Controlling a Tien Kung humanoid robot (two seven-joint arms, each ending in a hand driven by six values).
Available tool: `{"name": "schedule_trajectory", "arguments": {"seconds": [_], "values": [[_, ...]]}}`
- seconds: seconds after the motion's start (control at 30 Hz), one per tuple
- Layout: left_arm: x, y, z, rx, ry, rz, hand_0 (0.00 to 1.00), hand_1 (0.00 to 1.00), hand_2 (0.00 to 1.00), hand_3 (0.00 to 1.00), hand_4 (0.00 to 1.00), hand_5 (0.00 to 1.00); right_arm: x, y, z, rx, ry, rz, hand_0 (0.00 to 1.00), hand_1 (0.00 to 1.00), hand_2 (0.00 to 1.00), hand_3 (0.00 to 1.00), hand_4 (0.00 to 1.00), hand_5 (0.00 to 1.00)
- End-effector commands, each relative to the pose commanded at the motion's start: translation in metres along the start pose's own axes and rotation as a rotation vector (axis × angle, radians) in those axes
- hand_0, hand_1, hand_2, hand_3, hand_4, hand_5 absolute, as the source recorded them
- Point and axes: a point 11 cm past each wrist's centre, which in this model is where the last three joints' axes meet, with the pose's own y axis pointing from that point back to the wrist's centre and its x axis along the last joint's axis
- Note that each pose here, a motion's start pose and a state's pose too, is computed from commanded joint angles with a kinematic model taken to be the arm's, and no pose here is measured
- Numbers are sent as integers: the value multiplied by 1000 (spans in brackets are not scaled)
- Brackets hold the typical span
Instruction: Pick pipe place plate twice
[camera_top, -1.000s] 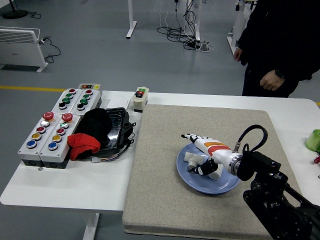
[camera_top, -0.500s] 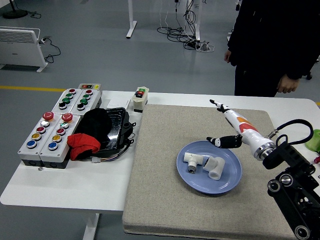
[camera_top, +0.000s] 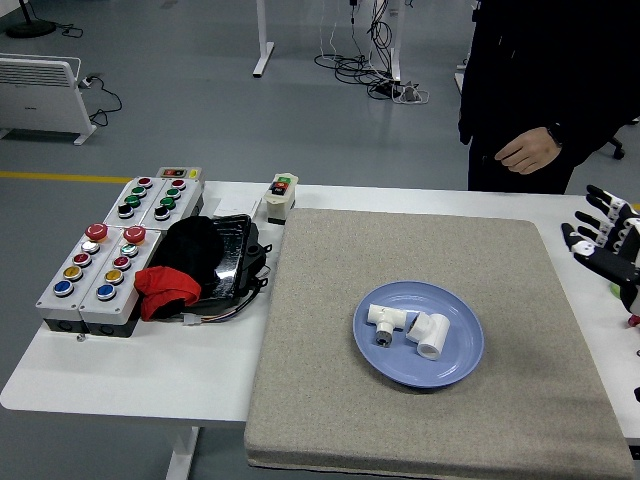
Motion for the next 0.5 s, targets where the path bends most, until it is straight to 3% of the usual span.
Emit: {"name": "schedule_trajectory", "arguments": {"seconds": [0.37, 0.5], "values": [[2, 0, -3, 16, -18, 0, 620, 584, 536, 591, 266, 998, 16, 14, 15, 15, -474, 13, 821, 772, 825, 809, 604, 499], [2, 0, -3, 20, -23, -3, 621, 589, 561, 594, 267, 998, 19, 14, 18, 5, -485, 4, 820, 770, 806, 793, 594, 529]]}}
